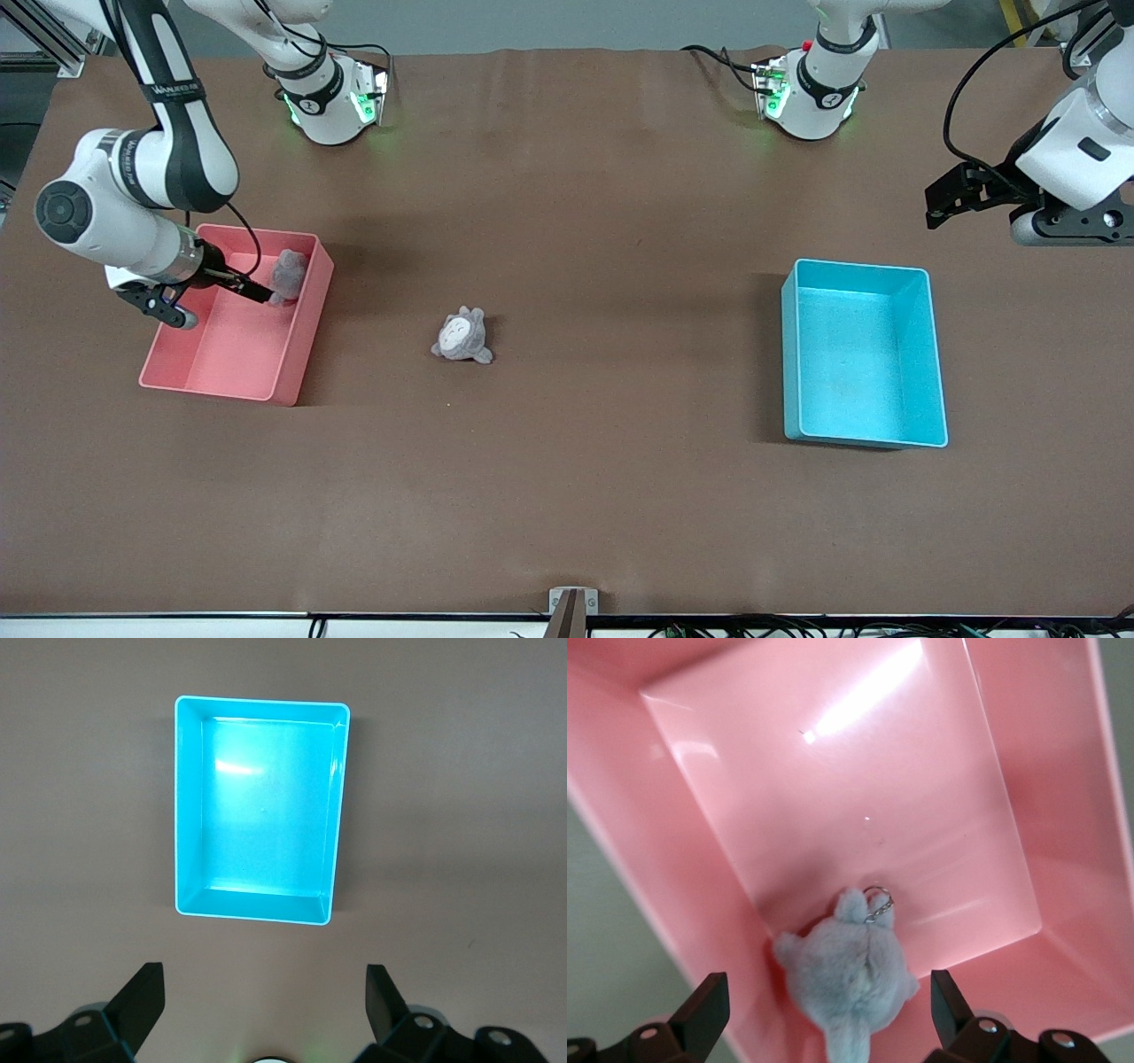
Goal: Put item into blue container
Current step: 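Grasp the second plush in the tray while the left gripper reaches out, then grasp the first plush with the left gripper while the right gripper holds, then carry the plush into the blue box with the left gripper, then release the plush in the box while the right gripper sets plush down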
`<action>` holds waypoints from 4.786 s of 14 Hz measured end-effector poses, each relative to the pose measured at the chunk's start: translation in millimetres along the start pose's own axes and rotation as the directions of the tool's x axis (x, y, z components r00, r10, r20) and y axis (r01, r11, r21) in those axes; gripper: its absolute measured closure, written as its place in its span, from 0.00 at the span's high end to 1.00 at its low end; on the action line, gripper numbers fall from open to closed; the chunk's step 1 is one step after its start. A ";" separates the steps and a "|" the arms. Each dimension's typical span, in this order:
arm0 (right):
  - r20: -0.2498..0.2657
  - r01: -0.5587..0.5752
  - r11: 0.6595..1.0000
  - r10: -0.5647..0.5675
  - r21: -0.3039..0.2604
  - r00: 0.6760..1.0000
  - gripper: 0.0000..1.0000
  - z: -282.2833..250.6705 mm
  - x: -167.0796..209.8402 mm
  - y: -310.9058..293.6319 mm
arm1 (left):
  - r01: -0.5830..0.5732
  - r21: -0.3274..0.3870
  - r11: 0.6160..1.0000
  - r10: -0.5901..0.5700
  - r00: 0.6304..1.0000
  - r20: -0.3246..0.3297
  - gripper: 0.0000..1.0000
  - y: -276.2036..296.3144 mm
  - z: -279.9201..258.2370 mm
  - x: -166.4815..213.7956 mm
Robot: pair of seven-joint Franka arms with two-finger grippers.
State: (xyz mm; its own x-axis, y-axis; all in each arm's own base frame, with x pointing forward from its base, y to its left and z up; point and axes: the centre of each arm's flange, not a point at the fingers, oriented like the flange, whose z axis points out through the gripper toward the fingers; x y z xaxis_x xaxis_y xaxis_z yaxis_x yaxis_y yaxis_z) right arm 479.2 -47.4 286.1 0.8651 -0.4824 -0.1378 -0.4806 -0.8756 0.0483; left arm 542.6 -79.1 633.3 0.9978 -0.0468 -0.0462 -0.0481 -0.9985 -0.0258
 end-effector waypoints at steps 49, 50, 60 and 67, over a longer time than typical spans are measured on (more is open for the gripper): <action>-0.013 -0.289 0.946 0.294 0.148 0.956 0.23 -9.2 -93.8 -323.1 | 0.376 -0.394 0.839 -0.475 0.859 -0.192 0.19 251.5 243.2 86.7; -0.010 -0.317 0.936 0.322 0.151 0.947 0.23 6.8 -114.0 -346.6 | 0.372 -0.335 0.866 -0.446 0.877 -0.179 0.19 219.2 230.6 87.6; 0.008 -0.479 0.861 0.485 0.169 0.875 0.19 65.1 -193.4 -469.9 | 0.275 -0.016 0.961 -0.275 0.961 0.039 0.17 -19.7 338.2 99.5; -0.042 -0.446 0.876 0.460 0.184 0.887 0.83 47.4 -177.8 -471.2 | 0.309 -0.018 0.951 -0.308 0.951 0.032 0.79 -19.6 333.0 108.9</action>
State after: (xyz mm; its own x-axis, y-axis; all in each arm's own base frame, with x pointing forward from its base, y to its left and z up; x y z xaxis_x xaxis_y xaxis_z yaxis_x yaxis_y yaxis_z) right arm 545.0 452.1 240.9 0.5520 -0.8318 -0.0589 -0.8332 -0.5473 -0.0785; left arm 637.3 -55.3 296.2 0.9621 0.2638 -0.0684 0.2630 -0.9646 -0.0208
